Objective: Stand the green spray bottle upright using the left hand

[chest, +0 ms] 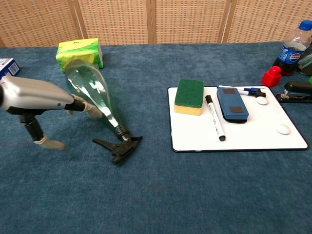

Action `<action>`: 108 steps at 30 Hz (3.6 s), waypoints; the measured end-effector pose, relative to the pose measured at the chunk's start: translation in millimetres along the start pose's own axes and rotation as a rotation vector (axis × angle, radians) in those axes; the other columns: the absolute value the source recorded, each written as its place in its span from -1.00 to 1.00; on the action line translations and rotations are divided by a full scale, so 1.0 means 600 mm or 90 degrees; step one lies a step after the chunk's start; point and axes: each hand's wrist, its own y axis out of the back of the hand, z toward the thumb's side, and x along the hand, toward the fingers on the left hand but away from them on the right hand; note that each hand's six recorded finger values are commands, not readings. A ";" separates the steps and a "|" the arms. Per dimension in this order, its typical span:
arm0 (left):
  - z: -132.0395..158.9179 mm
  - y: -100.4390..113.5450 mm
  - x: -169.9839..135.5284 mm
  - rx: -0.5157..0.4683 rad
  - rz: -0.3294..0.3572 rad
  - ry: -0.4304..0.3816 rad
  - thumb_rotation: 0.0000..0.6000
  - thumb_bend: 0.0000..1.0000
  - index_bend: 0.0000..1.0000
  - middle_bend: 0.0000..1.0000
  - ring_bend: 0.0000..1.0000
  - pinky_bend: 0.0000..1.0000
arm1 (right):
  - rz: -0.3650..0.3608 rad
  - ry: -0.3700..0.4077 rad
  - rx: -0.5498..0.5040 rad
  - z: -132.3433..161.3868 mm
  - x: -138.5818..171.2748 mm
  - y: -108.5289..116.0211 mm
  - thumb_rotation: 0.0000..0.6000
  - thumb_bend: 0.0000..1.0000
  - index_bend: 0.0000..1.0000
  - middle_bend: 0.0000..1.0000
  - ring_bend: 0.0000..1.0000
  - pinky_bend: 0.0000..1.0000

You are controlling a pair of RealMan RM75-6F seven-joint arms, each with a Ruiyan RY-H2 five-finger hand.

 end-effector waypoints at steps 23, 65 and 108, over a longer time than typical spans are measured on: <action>0.004 0.074 -0.067 0.070 0.147 -0.065 0.41 -0.26 -0.65 -0.78 -0.91 -0.56 | -0.001 0.012 -0.013 0.007 -0.002 -0.004 1.00 -0.39 -0.51 -0.41 -0.99 -0.89; 0.052 0.084 0.121 0.305 0.101 -0.062 0.26 -0.26 -0.66 -0.97 -1.00 -0.83 | -0.025 -0.025 -0.019 -0.027 0.022 0.018 1.00 -0.39 -0.51 -0.41 -0.99 -0.89; 0.043 0.124 0.143 0.205 0.194 -0.031 1.00 -0.26 0.08 -0.03 0.00 0.30 | -0.038 -0.029 -0.037 -0.032 0.025 0.020 1.00 -0.38 -0.52 -0.41 -0.99 -0.89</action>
